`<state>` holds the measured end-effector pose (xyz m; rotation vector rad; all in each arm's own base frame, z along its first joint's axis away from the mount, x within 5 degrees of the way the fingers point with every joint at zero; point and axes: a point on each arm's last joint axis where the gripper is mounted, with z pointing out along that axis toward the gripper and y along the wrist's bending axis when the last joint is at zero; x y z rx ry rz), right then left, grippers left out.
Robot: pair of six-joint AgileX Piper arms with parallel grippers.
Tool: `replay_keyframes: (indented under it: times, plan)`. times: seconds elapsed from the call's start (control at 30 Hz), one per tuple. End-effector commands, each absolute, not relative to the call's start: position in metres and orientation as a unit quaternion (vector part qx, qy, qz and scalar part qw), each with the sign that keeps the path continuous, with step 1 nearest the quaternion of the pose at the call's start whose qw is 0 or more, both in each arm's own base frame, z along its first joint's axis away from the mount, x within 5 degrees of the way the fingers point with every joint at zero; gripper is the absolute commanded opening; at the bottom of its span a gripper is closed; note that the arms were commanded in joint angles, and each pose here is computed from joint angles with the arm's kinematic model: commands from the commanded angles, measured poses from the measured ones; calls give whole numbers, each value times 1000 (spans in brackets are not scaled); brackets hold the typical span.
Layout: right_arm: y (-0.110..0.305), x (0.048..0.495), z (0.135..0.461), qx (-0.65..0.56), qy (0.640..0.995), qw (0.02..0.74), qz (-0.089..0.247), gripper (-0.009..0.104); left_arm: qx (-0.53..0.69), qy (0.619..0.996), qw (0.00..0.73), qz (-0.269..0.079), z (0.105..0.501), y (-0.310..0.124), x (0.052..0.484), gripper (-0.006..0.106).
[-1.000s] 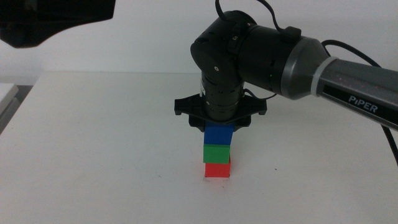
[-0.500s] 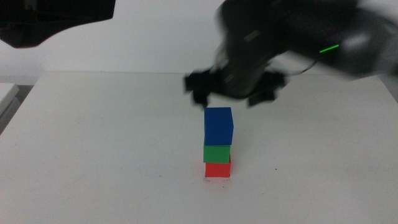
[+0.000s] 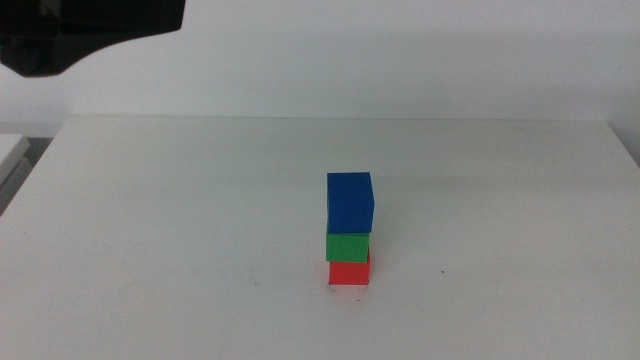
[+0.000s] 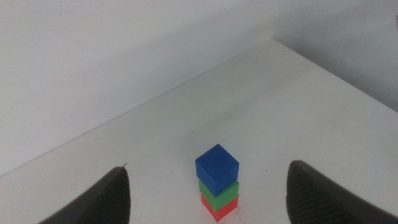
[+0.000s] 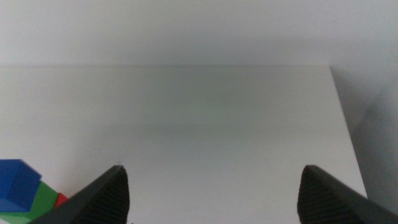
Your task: Stack red cubes first, then green, then blue cubes in a specific spot.
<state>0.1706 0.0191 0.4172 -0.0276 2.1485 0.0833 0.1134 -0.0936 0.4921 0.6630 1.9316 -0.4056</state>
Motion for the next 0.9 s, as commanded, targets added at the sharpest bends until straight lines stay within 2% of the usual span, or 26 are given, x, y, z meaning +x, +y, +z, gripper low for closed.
replay_keyframes:
  times: [0.0, 0.47, 0.57, 0.7, 0.87]
  plan:
    - [15, 164, 412, -27, 869, 492, 50, 93, 273, 797, 511, -172, 494, -94, 113, 82]
    - [13, 162, 412, -23, 870, 490, 50, 93, 273, 797, 509, -179, 490, -97, 115, 82]
    - [13, 162, 412, -23, 870, 490, 51, 93, 255, 787, 533, -175, 481, -91, 117, 82]
    - [13, 162, 412, -22, 870, 490, 52, 93, 194, 781, 574, -153, 460, -69, 120, 82]
    - [13, 162, 412, -22, 870, 490, 52, 93, 109, 794, 591, -98, 424, -38, 117, 82]
